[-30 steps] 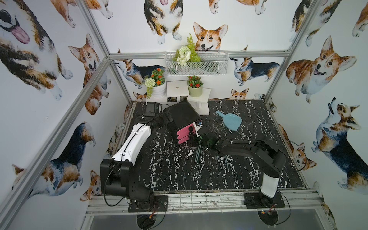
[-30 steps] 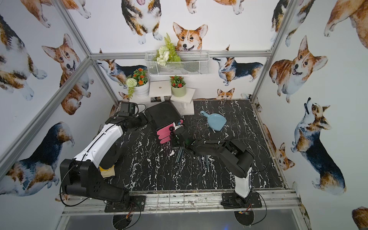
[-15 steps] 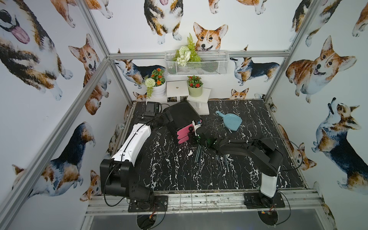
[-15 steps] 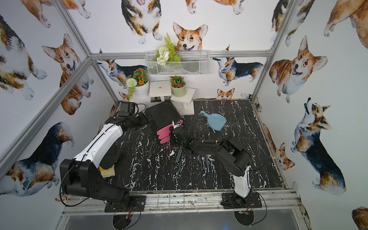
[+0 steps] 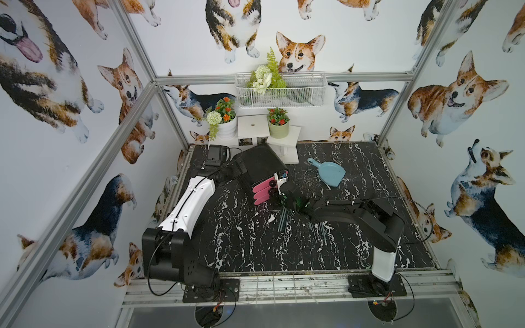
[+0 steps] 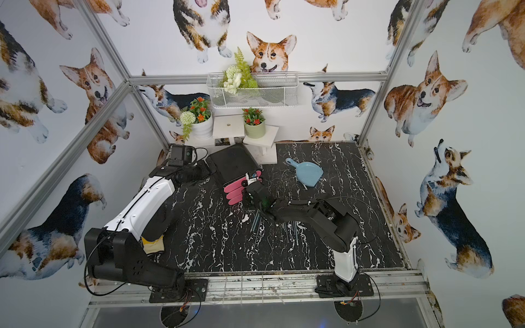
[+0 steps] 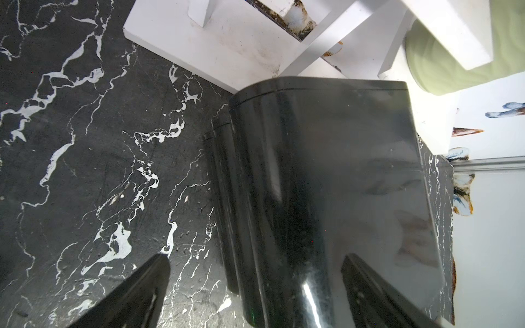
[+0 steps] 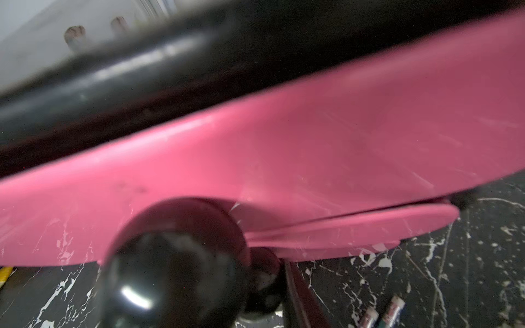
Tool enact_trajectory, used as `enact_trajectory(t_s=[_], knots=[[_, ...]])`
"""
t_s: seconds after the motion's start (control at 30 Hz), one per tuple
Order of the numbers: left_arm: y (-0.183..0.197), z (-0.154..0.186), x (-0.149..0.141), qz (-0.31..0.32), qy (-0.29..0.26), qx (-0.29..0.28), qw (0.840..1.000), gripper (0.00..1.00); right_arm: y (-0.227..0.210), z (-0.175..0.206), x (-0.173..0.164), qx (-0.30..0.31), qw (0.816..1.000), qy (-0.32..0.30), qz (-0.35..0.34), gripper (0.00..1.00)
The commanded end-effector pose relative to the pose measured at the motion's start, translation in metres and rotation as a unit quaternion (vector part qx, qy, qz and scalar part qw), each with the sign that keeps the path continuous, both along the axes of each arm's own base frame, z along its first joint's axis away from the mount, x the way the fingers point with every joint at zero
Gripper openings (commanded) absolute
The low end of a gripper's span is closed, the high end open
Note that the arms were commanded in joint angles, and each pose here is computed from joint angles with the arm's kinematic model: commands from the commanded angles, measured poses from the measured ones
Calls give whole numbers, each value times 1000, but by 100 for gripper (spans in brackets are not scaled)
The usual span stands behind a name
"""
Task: Please place the pencils in the drawer according to their color
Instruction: Open the drawer in the storage box.
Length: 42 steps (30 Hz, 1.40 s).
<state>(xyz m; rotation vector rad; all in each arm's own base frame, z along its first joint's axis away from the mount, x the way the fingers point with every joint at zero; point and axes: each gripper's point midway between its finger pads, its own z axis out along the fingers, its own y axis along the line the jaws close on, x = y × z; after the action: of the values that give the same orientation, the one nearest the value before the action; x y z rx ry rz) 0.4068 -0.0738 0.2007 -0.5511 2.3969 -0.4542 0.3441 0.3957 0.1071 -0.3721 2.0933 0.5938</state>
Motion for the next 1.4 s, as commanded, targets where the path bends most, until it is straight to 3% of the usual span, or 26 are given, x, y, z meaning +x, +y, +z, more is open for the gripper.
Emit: enact_trajectory(t_s=[0.0, 0.63, 1.37], knots=[[1, 3, -2, -1, -1, 3, 1000, 100, -2, 9, 1, 7, 1000, -14, -11, 26], [0, 10, -15, -10, -13, -2, 1000, 100, -14, 17, -31, -2, 1000, -5, -6, 21], [-1, 16, -12, -10, -19, -4, 1000, 100, -33, 14, -67, -20, 999, 21, -15, 24]])
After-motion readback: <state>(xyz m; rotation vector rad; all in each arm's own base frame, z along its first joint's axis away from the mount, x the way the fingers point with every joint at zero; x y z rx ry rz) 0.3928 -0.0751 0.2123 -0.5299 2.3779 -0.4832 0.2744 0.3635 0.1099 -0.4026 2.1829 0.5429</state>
